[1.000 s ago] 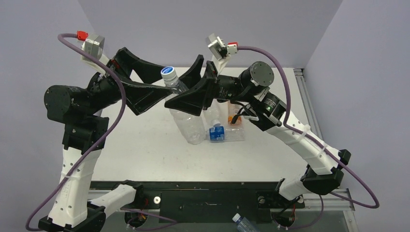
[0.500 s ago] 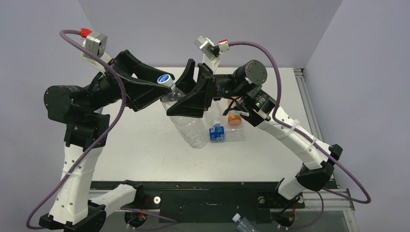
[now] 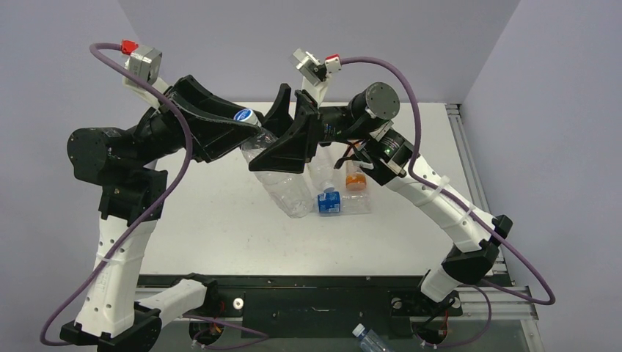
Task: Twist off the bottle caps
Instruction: Unscrew the bottle cap from the plastic bottle.
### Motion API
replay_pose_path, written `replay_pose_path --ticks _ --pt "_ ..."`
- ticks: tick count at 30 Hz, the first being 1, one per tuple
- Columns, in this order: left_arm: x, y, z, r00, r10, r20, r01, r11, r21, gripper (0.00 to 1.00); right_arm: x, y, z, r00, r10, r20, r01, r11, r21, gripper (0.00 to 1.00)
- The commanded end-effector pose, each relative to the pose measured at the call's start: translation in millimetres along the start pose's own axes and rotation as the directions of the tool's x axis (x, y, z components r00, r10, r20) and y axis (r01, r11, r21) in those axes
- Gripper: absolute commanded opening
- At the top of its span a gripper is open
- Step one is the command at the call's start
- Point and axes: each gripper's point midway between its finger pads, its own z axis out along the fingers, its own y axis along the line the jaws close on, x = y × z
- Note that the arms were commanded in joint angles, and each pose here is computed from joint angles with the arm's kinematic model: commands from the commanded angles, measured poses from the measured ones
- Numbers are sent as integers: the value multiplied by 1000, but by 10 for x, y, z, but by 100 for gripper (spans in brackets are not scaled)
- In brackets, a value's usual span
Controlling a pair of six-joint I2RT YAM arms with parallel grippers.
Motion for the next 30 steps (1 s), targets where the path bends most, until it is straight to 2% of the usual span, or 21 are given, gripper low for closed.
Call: replay_pose_path --ticks 1,2,4,6,9,11,13,15,19,21,24,25,27,29,30 --pt "-62 -386 -29 998 65 4 -65 994 87 44 78 -305 -46 999 -26 -26 29 993 110 0" --pt "-69 -383 -28 998 63 6 -64 994 84 60 109 -343 -60 999 -30 -37 34 991 128 0" --pt "-85 -384 -27 998 59 12 -60 995 76 76 106 -343 -71 998 -48 -42 53 989 137 0" --pt "-99 -371 -22 998 54 17 -55 996 68 82 126 -343 -86 998 -38 -51 45 988 147 0" --pt "-98 -368 -17 999 53 13 -54 996 69 81 96 -306 -98 997 -50 -51 57 987 148 0" --pt "-88 -381 -20 998 56 6 -56 996 74 75 79 -296 -102 997 -55 -50 62 987 149 0" --pt "-79 -391 -22 998 63 1 -63 995 79 64 73 -295 -103 997 -56 -49 63 987 150 0" --pt "-76 -417 -25 997 73 -6 -73 993 88 43 64 -315 -114 998 -54 -44 61 986 158 0" --pt "-73 -450 -26 996 85 -12 -83 992 97 19 -39 -342 -164 998 -68 -3 67 983 169 0" --pt "-79 -441 -23 996 86 -10 -85 992 93 11 -77 -370 -201 997 -73 13 70 980 185 0" --pt "-114 -392 -13 995 97 8 -97 993 69 3 -121 -500 -274 996 -92 16 84 958 273 0" --pt "-114 -368 -10 996 94 8 -95 994 60 0 -35 -594 -323 996 -88 -20 90 944 316 0" --pt "-126 -314 -6 992 121 18 -122 992 40 0 -56 -703 -414 992 -121 -37 125 904 408 0" --pt "-136 -241 -7 989 145 30 -145 989 10 0 -54 -823 -514 985 -159 -66 170 844 509 0" --pt "-160 -206 -8 987 154 47 -154 988 -10 0 -87 -921 -586 975 -205 -88 218 791 572 0"
